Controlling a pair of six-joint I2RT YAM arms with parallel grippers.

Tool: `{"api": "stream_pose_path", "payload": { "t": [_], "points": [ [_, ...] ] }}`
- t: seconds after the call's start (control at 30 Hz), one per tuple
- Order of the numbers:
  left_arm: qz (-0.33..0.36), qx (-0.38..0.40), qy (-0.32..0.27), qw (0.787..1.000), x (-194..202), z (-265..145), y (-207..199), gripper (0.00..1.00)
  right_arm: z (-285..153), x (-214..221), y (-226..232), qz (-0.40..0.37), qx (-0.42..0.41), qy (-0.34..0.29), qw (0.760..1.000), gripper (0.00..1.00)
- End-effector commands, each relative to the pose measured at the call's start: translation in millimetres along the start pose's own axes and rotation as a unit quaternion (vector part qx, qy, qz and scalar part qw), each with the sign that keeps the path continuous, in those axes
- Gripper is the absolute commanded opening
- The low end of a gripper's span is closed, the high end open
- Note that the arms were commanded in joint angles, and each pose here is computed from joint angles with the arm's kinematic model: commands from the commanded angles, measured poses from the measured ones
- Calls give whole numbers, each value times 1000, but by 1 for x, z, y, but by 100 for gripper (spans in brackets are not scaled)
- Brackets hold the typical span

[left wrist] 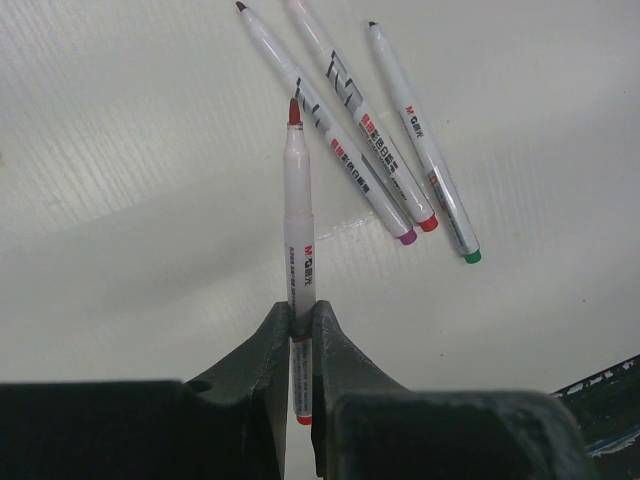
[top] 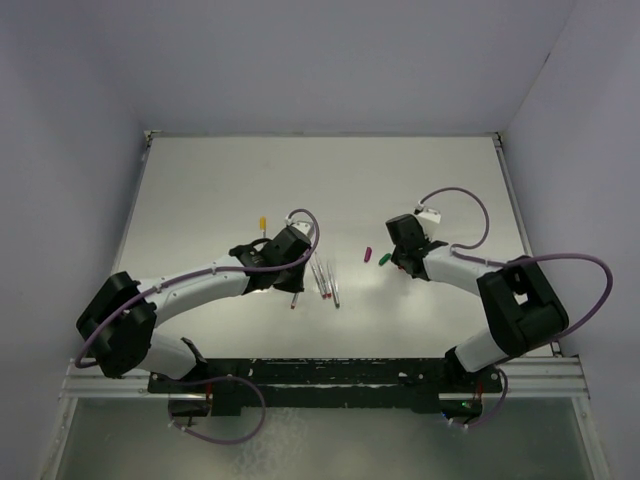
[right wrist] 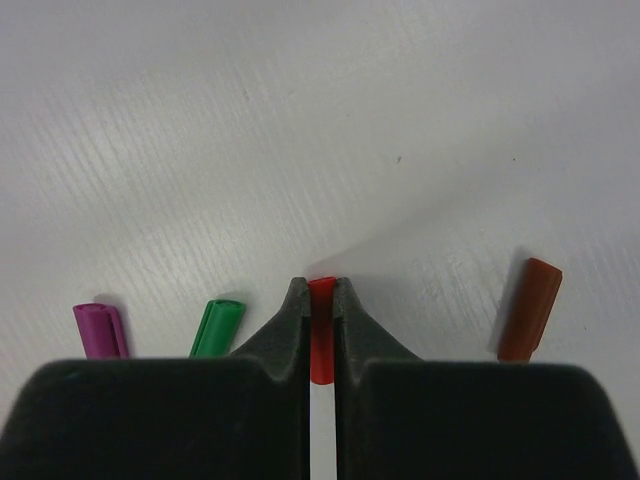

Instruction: Insert the pens into the pen caps

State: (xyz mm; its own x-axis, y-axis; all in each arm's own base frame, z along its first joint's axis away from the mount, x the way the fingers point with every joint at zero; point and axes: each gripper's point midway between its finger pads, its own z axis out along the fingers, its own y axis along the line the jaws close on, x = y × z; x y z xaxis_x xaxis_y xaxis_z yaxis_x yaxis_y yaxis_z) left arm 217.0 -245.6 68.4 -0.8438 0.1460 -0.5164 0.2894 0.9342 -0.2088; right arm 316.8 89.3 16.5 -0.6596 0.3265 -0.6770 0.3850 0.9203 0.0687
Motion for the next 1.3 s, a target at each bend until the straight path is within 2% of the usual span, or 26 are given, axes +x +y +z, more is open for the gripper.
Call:
{"api": "stream_pose_path", "payload": {
  "t": [0.0, 0.2, 0.5, 0.6, 0.83, 1.07, 1.27],
  "points": [
    [11, 4, -6, 1000, -4, 0, -1, 0, -5, 27, -11, -14, 6, 57, 998, 0],
    [10, 8, -7, 1000, -3, 1, -2, 0, -13, 9, -2, -12, -17, 29, 999, 0],
    [11, 24, -31, 999, -11, -1, -7, 0, -45, -53, 16, 10, -78, -75, 994, 0],
    [12, 36, -49, 998, -17, -3, -11, 0, -63, -73, 28, 15, -125, -111, 986, 0],
    [14, 125, -104, 987, -33, -11, -40, 0, -122, -111, 62, 30, -283, -201, 937, 0],
    [25, 251, -149, 956, -46, -30, -82, 0, -163, -128, 88, 19, -389, -256, 885, 0],
    [20, 319, -186, 929, -56, -48, -104, 0, -189, -142, 104, 24, -451, -301, 840, 0]
  ]
}}
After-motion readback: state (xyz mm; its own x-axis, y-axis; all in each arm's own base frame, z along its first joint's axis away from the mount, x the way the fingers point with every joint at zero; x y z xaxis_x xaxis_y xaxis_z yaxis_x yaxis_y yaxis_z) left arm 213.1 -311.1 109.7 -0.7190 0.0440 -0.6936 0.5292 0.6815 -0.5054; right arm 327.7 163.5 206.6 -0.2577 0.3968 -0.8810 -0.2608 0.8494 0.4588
